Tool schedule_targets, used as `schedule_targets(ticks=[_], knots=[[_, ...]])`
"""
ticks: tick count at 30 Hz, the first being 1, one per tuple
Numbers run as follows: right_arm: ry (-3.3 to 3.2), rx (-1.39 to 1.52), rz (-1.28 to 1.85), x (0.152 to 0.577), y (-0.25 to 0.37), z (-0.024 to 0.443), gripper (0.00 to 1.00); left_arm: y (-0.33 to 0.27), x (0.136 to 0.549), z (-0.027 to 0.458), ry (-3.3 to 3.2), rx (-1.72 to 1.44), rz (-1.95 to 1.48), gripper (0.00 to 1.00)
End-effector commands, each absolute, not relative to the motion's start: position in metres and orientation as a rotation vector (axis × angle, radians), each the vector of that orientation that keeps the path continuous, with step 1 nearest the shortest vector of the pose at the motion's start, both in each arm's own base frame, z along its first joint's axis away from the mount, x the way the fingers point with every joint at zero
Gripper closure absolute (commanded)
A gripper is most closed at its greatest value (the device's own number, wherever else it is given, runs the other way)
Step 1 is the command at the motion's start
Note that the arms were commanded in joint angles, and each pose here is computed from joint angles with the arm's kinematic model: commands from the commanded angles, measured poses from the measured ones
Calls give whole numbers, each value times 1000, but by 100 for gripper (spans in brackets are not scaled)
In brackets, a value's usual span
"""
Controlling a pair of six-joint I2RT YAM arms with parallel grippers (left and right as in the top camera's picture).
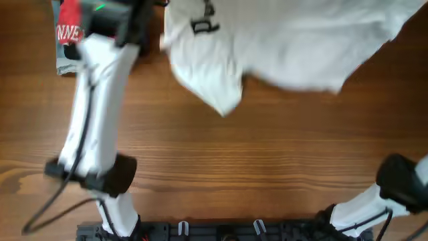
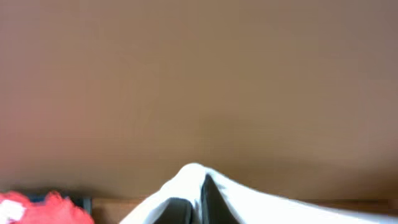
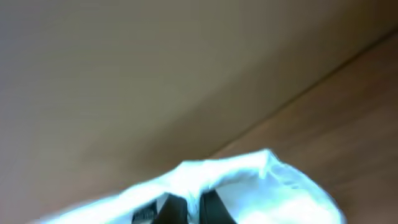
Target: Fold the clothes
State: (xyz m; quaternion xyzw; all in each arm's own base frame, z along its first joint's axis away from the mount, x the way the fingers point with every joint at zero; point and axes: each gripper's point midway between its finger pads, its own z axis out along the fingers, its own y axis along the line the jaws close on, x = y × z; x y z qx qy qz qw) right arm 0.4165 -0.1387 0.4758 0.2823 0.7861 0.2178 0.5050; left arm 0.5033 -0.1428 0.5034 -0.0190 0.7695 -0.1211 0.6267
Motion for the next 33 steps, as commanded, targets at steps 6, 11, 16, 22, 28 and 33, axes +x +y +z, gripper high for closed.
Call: schedule_targets(ticks=[6,11,16,22,28,33], knots=[[2276,702,292,353,-131,403,96,-111,405,420,2269,-156,-244,96],[2593,782,315,359,-110,300,96,-135,411,275,2759,-210,-219,96],[2843,876,255,334,-99,225,96,-148,382,172,3149,-236,-198,96],[2985,935,245,307,-91,195,96,-156,348,150,3300,-170,-117,96],[3018,961,236,267,-78,180,96,-173,310,125,3392,-50,79,96],[2949,973,324,234,-53,164,96,-156,294,119,3390,-147,265,96]])
